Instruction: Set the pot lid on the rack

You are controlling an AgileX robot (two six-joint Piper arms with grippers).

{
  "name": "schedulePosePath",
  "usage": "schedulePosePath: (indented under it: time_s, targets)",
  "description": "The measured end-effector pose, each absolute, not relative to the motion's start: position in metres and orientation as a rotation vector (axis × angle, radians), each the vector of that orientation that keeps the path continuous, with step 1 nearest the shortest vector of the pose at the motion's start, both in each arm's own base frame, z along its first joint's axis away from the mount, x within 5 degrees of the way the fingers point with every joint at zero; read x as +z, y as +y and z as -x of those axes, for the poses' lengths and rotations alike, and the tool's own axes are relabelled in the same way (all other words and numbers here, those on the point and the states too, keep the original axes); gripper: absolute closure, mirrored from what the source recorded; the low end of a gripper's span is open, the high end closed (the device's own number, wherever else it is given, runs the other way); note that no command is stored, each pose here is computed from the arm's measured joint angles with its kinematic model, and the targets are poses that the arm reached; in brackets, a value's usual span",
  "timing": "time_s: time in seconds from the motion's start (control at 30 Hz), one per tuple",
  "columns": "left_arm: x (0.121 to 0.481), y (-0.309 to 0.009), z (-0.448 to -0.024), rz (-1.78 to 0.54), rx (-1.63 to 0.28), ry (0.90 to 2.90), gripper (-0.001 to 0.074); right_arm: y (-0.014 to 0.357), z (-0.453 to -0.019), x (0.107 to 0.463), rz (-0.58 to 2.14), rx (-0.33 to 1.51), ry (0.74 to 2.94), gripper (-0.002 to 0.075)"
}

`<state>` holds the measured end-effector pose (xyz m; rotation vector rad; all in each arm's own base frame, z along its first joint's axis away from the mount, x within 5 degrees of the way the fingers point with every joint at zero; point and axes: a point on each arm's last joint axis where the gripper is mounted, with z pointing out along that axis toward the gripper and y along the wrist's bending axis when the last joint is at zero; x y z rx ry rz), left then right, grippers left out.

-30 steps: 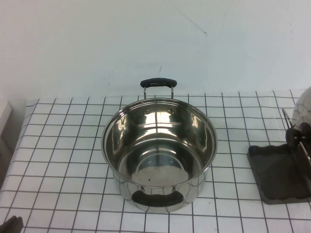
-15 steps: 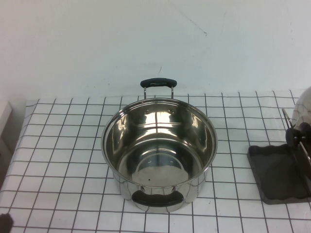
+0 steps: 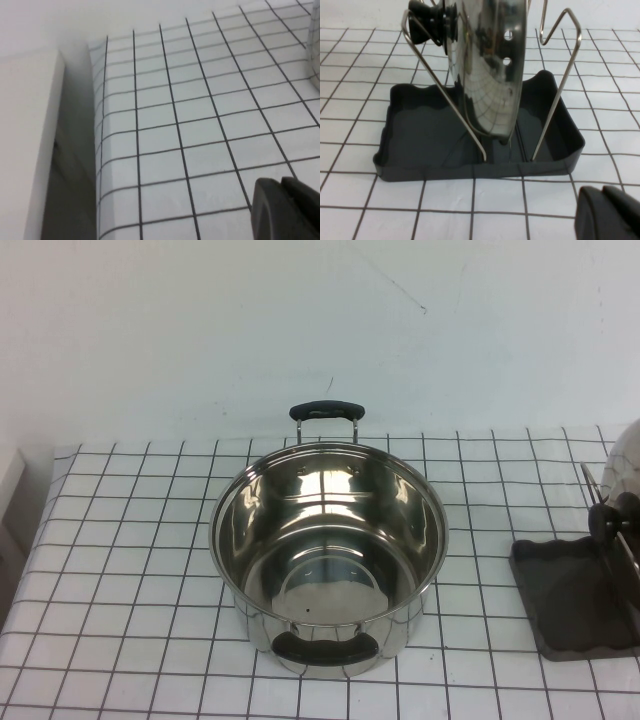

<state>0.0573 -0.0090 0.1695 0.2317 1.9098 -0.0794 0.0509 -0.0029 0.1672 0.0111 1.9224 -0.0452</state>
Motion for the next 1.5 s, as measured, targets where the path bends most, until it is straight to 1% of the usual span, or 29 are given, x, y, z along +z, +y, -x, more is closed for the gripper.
schedulePosePath:
  time_s: [0.1, 0.3, 0.43, 0.5, 0.57, 0.73, 0.87, 1.13, 1.3, 1.5]
  targets:
    - [0.172, -0.008, -0.054, -0.225, -0.052, 1.863, 0.0737, -0.003, -0.051, 0.167, -0.011, -0.045, 1.922, 0.0728]
    - [0.173, 0.000, -0.053, 0.001, 0.025, 1.853, 0.0737, -0.003, -0.051, 0.167, -0.011, -0.045, 1.922, 0.0728]
    - [0.173, 0.002, -0.053, 0.165, -0.006, 1.849, 0.0737, -0.003, -0.051, 0.167, -0.011, -0.045, 1.922, 0.0728]
    - [0.173, 0.001, -0.053, 0.193, -0.026, 1.850, 0.0737, -0.003, -0.051, 0.167, -0.011, -0.045, 1.922, 0.0728]
    - [0.173, 0.000, -0.053, 0.183, -0.044, 1.852, 0.0737, -0.003, -0.051, 0.167, -0.011, -0.045, 1.922, 0.0728]
    - [0.173, -0.005, -0.053, 0.069, -0.081, 1.862, 0.0737, -0.003, -0.051, 0.167, -0.011, -0.045, 1.922, 0.0728]
    - [0.173, -0.004, -0.053, 0.063, -0.110, 1.864, 0.0737, -0.003, -0.051, 0.167, -0.011, -0.045, 1.922, 0.0728]
    - [0.182, -0.003, -0.055, 0.010, -0.102, 1.753, 0.0737, -0.003, -0.051, 0.167, -0.011, -0.045, 1.922, 0.0728]
    - [0.173, -0.005, -0.053, 0.020, -0.130, 1.847, 0.0737, -0.003, -0.051, 0.167, -0.011, -0.045, 1.922, 0.0728]
    - [0.173, -0.006, -0.053, 0.009, -0.140, 1.855, 0.0737, -0.003, -0.051, 0.168, -0.011, -0.045, 1.922, 0.0728]
